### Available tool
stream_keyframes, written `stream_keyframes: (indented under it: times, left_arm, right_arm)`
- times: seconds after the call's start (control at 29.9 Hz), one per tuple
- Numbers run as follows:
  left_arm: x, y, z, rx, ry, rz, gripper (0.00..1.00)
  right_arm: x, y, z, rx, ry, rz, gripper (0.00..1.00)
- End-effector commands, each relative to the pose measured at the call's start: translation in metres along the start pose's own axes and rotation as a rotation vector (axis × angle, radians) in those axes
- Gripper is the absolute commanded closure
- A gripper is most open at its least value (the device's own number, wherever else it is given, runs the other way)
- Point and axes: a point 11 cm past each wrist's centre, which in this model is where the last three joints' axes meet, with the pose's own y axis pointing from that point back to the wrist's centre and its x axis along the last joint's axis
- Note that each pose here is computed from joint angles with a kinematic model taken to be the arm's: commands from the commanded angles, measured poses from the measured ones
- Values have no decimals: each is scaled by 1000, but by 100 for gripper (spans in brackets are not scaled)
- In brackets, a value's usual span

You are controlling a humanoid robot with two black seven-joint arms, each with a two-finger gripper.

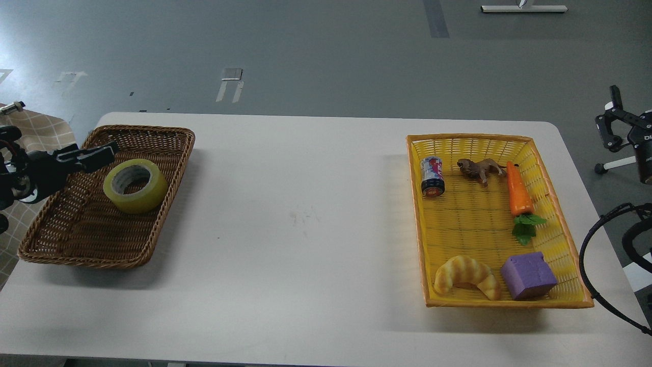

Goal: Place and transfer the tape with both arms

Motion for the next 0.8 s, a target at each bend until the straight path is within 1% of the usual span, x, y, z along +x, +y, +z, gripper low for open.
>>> stream_keyframes:
  times: [0.0,0.03,0.07,0.17,0.23,0.37,0.43,0.5,0.6,0.63,0.77]
  left_arm:
    - [38,-9,29,-83,216,25,2]
    - [55,-10,41,-131,324,32,2]
    - [55,-10,41,-131,325,32,2]
    - [94,-9,78,-344,707,40,2]
    - [99,-10,93,-433,825,19,2]
    - [97,-23,117,-513,892,15,2]
    - [104,-28,138,-593,938,31,2]
    - [105,-31,151,-641,973,32,2]
    - [96,-42,177,-727,1054,16,2]
    - [87,-48,185,-746,1103,1,2]
    - [73,-58,205,-804,1222,-22,2]
  right_arm:
    - [-1,-1,0,0,0,-2,0]
    - [-1,-1,0,0,1,-4,0]
    - [-1,-1,0,0,1,-4,0]
    - [-1,-1,-2,0,7,-4,0]
    - [-1,-1,-3,1,10,-5,0]
    - [-3,-3,-5,0,13,-15,0]
    - [-6,-7,-6,-5,16,-24,0]
    - [-7,-9,-10,-5,26,-29,0]
    - [-11,-17,-24,0,59,-49,0]
    - [-15,-21,-28,-1,66,-63,0]
    - [-22,-29,-32,9,65,-82,0]
